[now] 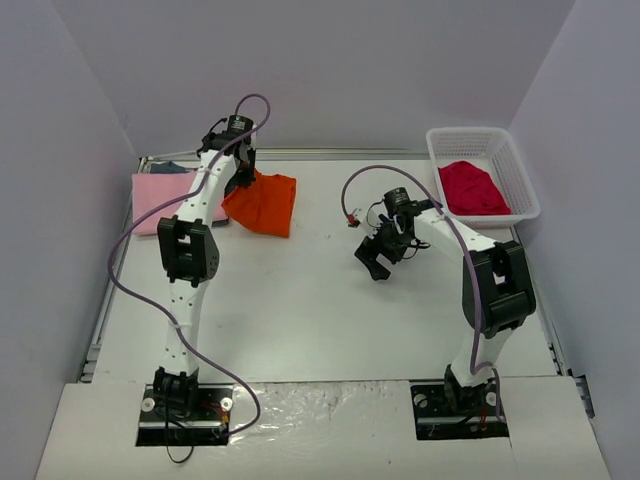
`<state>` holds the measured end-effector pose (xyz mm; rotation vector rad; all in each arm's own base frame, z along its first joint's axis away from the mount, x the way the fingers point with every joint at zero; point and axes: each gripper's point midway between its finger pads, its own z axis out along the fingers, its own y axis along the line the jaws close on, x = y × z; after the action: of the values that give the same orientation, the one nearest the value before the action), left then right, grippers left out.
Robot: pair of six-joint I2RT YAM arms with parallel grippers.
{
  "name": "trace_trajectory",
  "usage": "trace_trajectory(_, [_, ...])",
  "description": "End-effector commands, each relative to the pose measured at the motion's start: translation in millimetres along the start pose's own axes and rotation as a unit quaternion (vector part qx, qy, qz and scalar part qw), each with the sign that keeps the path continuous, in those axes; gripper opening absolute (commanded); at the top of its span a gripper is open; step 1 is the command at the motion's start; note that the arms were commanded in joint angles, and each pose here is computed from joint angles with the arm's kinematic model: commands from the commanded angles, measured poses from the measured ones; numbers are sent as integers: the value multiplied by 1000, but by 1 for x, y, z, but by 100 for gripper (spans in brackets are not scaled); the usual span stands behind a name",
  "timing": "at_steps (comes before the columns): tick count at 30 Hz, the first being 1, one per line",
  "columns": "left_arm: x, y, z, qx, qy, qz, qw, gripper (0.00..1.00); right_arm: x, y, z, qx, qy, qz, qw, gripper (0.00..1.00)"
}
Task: Fold and stack the t-shirts
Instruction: Put the neatly folded tshirt into the corner of the board with the left arm
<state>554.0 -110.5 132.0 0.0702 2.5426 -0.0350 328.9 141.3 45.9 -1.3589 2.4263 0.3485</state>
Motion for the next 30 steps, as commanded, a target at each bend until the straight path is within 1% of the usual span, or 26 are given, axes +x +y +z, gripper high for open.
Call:
trace_trajectory(1, [0,24,-32,-98,8,72,993,3,-3,6,-1,-15,-4,7,1000,100])
trace_trajectory(6, [-7,25,-44,-128,-4,92,988,2,3,12,7,-31,4,10,999,100])
trace_trajectory(14, [-42,18,-83,-166,-73,120,976,2,7,21,17,-40,22,3,999,100])
trace_trajectory(18, [-53,24,-94,-185,-95,114,972,2,11,24,21,-46,29,3,999,100])
trace_trajectory(19, [-55,25,-97,-187,-96,127,969,2,13,25,23,-47,34,3,998,100])
trace_trajectory(30, [-79,27,-126,-191,-148,112,964,2,19,37,38,-55,65,-14,996,100])
